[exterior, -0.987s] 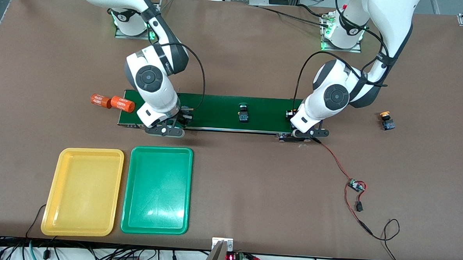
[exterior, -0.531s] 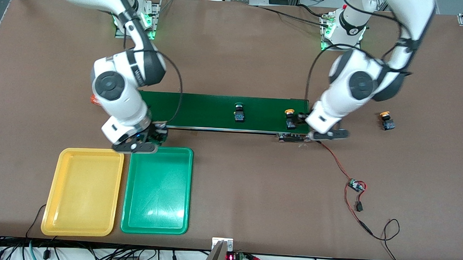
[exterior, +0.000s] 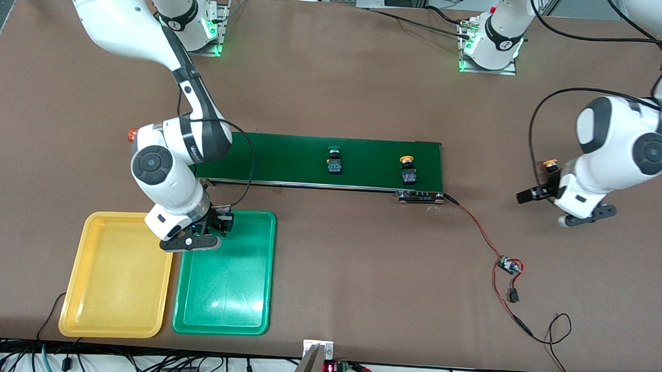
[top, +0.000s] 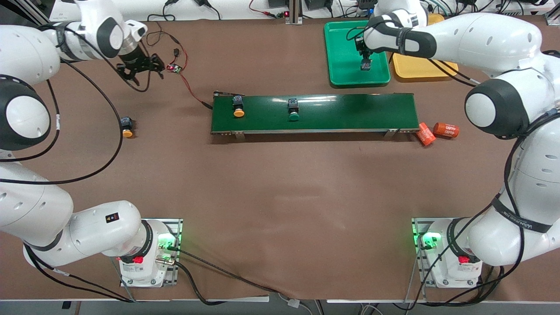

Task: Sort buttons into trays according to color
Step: 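Set the green button in the green tray with the right gripper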

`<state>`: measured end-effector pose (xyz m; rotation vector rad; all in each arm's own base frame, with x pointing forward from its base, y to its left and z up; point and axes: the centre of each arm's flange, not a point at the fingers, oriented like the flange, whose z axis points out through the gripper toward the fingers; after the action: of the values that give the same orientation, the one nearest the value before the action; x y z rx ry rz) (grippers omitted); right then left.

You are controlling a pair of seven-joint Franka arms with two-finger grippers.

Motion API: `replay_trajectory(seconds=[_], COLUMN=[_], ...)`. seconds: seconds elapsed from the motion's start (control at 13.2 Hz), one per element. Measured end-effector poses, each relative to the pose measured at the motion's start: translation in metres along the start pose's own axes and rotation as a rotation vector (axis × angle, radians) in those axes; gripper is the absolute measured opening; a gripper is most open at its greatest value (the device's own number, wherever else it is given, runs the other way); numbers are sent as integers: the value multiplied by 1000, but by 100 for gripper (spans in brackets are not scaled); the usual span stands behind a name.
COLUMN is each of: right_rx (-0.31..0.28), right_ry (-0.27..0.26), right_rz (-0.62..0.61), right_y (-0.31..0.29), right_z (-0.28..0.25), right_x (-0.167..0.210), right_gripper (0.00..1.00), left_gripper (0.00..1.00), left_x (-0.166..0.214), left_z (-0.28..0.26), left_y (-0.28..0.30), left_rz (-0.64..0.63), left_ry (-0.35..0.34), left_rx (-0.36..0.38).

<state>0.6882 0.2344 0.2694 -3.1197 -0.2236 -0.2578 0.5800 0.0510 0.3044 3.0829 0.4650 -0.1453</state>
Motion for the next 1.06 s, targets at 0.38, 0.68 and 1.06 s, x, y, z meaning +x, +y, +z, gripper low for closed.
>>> replay_trajectory(seconds=[0.38,0.68,1.06], right_rx=[-22,-22,-38], right_ry=[-27,-28,-78], right_rz=[-31,-33,-33], right_y=[0,0,4], right_z=[32,32,19], right_x=[-7,-7,-17], right_gripper=[55,81,100], left_gripper=[100,100,100], left_x=[11,10,-5], left_z=[34,75,116], left_y=[-97,-119,-137], left_rz=[42,71,43], left_ry=[-58,-109,-191], left_rx=[-6,30,5])
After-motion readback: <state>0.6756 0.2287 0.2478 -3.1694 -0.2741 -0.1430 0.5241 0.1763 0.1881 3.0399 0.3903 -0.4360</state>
